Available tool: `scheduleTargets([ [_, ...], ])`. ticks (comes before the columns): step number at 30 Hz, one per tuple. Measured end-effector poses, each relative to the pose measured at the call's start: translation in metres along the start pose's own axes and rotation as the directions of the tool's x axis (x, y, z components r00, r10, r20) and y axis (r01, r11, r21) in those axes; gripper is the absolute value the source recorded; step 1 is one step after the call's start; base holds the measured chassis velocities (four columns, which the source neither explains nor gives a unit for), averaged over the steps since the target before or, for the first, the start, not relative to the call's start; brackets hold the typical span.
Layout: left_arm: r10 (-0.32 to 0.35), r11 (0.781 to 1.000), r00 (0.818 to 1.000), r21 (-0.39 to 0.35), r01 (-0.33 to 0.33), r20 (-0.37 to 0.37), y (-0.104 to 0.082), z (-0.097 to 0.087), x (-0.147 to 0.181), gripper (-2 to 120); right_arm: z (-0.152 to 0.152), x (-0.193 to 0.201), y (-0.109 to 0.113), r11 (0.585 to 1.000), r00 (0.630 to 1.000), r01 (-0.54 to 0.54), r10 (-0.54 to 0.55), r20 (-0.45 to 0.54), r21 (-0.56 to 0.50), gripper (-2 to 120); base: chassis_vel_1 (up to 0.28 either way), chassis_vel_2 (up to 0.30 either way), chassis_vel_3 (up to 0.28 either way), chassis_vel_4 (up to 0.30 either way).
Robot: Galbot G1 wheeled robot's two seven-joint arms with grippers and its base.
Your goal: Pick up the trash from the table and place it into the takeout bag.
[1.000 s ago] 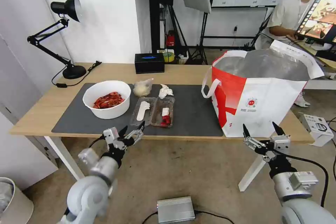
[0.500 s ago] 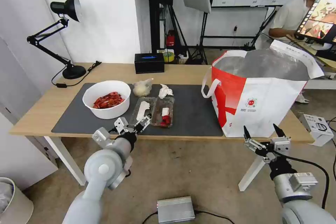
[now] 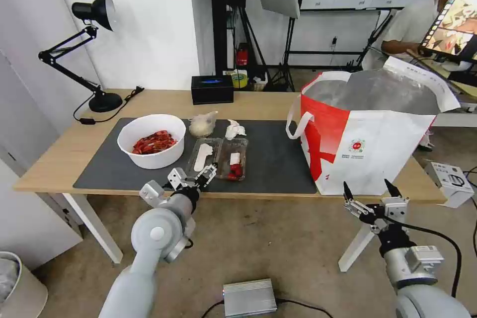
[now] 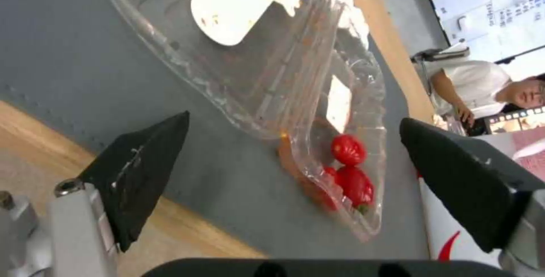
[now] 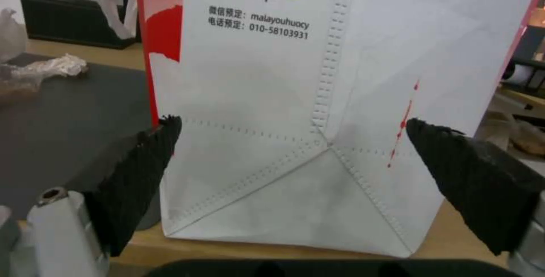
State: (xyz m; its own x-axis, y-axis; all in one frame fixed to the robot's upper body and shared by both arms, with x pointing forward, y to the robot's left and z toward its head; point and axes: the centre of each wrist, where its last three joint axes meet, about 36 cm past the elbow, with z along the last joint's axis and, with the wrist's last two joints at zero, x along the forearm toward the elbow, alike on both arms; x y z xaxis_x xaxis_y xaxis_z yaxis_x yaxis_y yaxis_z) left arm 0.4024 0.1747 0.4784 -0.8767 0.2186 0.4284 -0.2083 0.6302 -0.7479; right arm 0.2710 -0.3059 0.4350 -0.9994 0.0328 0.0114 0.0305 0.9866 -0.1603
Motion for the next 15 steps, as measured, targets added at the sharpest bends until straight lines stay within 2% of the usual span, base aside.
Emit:
scheduleTargets([
  [15,-0.007,1.0,1.0,-0.021,0.007,0.023,0.0,0.002,-0.015,100,0.01,0.001,0.002,1.0,0.999,-0.028,0.028,-0.022,0.003,100,0.0,0.0,0.0,0.0],
])
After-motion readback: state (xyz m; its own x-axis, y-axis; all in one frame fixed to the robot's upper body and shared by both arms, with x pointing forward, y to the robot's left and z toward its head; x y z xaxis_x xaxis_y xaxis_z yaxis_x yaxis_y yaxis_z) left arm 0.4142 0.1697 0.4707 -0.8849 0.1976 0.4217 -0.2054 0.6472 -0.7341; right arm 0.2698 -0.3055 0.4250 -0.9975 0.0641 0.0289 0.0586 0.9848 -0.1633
